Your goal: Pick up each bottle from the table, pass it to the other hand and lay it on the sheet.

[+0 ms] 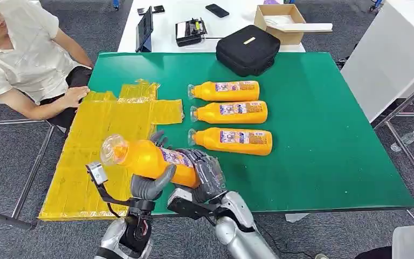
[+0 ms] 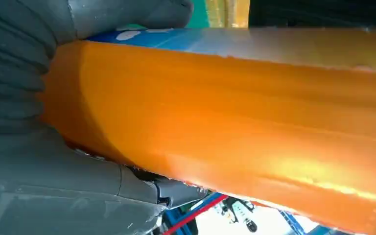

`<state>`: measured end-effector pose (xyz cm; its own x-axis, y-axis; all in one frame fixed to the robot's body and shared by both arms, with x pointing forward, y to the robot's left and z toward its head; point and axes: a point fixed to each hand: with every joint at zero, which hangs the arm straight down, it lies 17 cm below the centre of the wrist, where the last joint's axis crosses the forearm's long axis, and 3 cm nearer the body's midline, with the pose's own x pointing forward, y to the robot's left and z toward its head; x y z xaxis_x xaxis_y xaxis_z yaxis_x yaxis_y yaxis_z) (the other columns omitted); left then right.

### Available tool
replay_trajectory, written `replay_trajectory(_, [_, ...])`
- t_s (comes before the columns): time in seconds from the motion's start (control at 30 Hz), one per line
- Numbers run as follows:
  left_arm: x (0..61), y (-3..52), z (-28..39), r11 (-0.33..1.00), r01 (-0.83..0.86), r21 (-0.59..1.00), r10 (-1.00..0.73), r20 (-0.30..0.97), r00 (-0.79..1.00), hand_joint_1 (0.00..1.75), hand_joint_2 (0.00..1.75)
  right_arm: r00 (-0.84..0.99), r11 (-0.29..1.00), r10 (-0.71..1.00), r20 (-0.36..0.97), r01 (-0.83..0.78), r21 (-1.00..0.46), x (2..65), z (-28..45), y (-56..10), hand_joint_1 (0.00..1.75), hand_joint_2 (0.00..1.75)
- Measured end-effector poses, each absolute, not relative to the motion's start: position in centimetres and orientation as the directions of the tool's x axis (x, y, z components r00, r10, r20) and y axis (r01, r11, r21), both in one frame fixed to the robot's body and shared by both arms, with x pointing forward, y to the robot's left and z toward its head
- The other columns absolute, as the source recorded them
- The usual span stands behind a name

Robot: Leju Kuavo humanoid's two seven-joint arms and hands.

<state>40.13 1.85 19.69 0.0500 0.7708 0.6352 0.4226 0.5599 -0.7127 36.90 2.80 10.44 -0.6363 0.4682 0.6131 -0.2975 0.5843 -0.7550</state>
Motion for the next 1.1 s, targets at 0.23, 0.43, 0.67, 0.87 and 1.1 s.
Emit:
replay_trajectory(0.23, [40.2, 2.3, 20.6, 0.598, 0.412, -0.688, 0.759, 0.651, -0.014, 1.75, 1.75, -0.621, 0.626, 0.419, 0.662, -0.33, -0.706, 36.7, 10.9, 3.4, 0.77, 1.75])
replay_trajectory(0.43, [40.3, 3.0, 21.9, 0.634, 0.409, -0.657, 0.741, 0.666, -0.079, 1.75, 1.75, -0.592, 0.672, 0.373, 0.715, -0.359, -0.648, 36.2, 11.0, 3.8, 0.0, 1.75])
replay_trajectory(0.67, [40.6, 4.0, 22.8, 0.693, 0.377, -0.615, 0.701, 0.697, -0.152, 1.75, 1.75, -0.548, 0.714, 0.351, 0.759, -0.368, -0.596, 36.0, 10.7, 3.5, 0.0, 1.75])
replay_trajectory(0.87, [40.7, 5.4, 24.0, 0.757, 0.331, -0.563, 0.645, 0.724, -0.245, 1.75, 1.75, -0.5, 0.752, 0.382, 0.777, -0.32, -0.576, 36.7, 9.9, 1.5, 0.0, 1.75])
replay_trajectory(1.1, [40.0, 8.6, 25.3, 0.999, -0.035, 0.002, -0.021, 0.84, -0.543, 1.75, 1.75, -0.436, 0.786, 0.493, 0.753, -0.147, -0.6, 36.6, 8.9, -4.5, 0.0, 1.75])
